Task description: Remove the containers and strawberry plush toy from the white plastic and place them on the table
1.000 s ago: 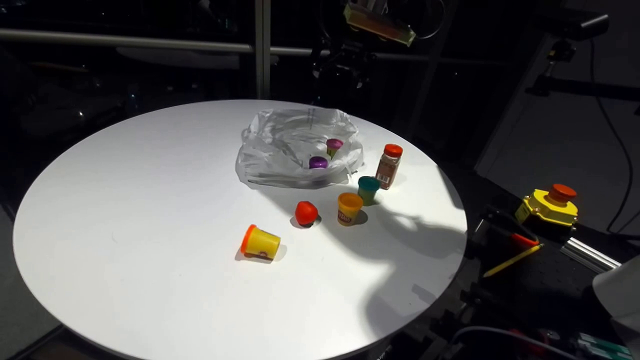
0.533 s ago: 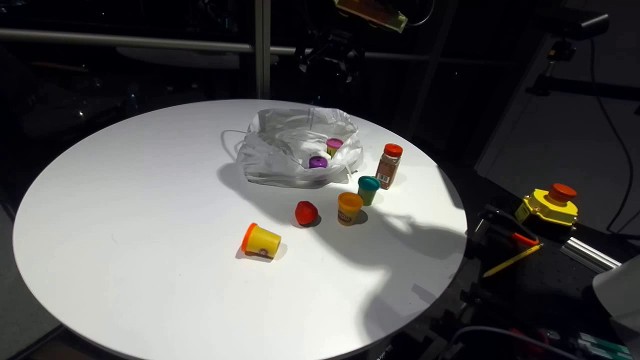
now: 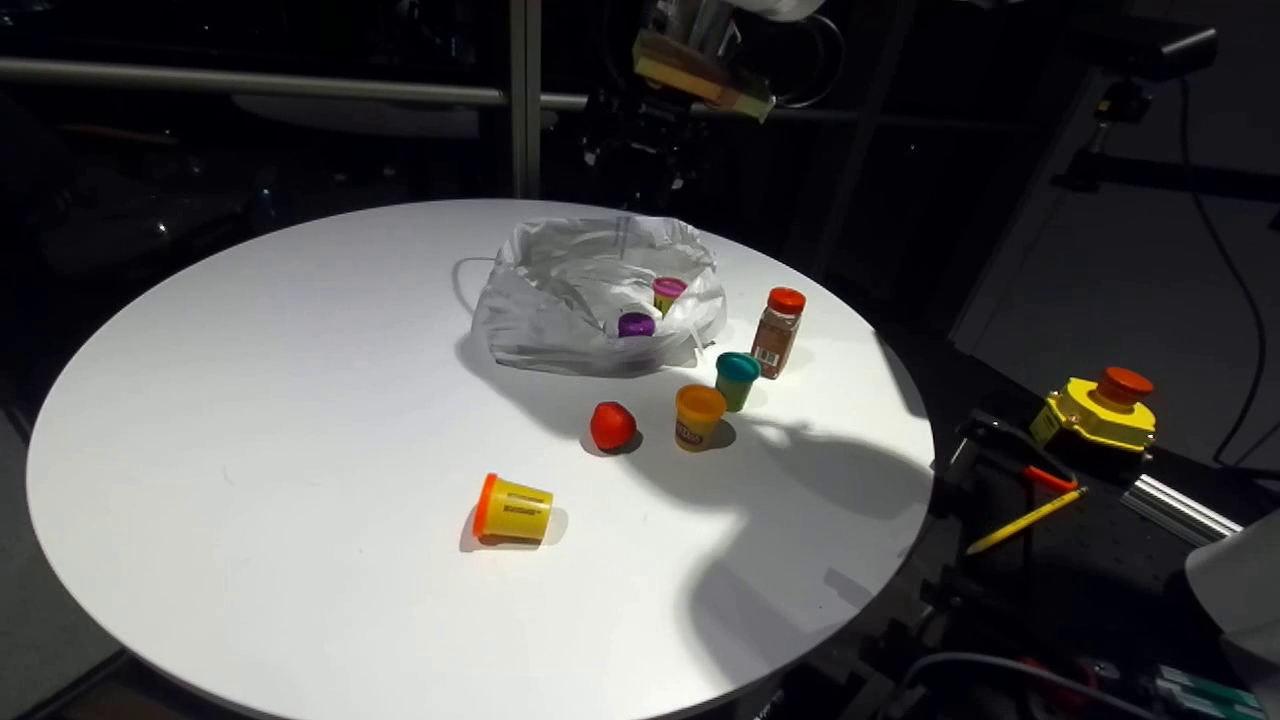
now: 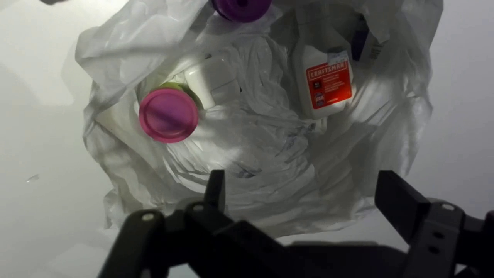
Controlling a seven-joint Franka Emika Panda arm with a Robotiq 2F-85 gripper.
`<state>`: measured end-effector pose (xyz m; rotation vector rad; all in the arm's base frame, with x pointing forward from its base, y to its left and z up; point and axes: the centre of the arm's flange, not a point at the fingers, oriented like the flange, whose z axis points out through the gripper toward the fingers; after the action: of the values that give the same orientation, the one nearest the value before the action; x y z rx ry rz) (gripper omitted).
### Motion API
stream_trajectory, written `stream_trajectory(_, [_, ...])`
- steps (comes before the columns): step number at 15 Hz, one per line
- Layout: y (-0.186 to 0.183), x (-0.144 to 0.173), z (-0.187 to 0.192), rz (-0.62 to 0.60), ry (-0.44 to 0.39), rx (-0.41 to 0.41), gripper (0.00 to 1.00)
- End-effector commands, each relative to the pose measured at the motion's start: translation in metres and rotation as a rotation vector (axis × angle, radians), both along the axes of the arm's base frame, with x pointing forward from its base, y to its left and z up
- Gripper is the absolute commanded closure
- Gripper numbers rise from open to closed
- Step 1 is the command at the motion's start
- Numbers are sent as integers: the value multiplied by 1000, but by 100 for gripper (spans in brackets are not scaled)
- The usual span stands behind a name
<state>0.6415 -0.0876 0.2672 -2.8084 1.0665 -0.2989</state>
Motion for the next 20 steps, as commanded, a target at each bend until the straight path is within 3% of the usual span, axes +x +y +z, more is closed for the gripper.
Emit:
stream_trajectory(1, [-6, 13, -49, -113, 41, -39, 0])
stream_trajectory(5, [-12, -1, -90, -199, 130, -114, 0])
stream_trajectory(11, [-2, -18, -91, -286, 185, -263, 0])
stream_trajectory(16, [7, -18, -111, -274, 242, -214, 0])
stream_trajectory(20, [-3, -14, -124, -320, 143, -207, 0])
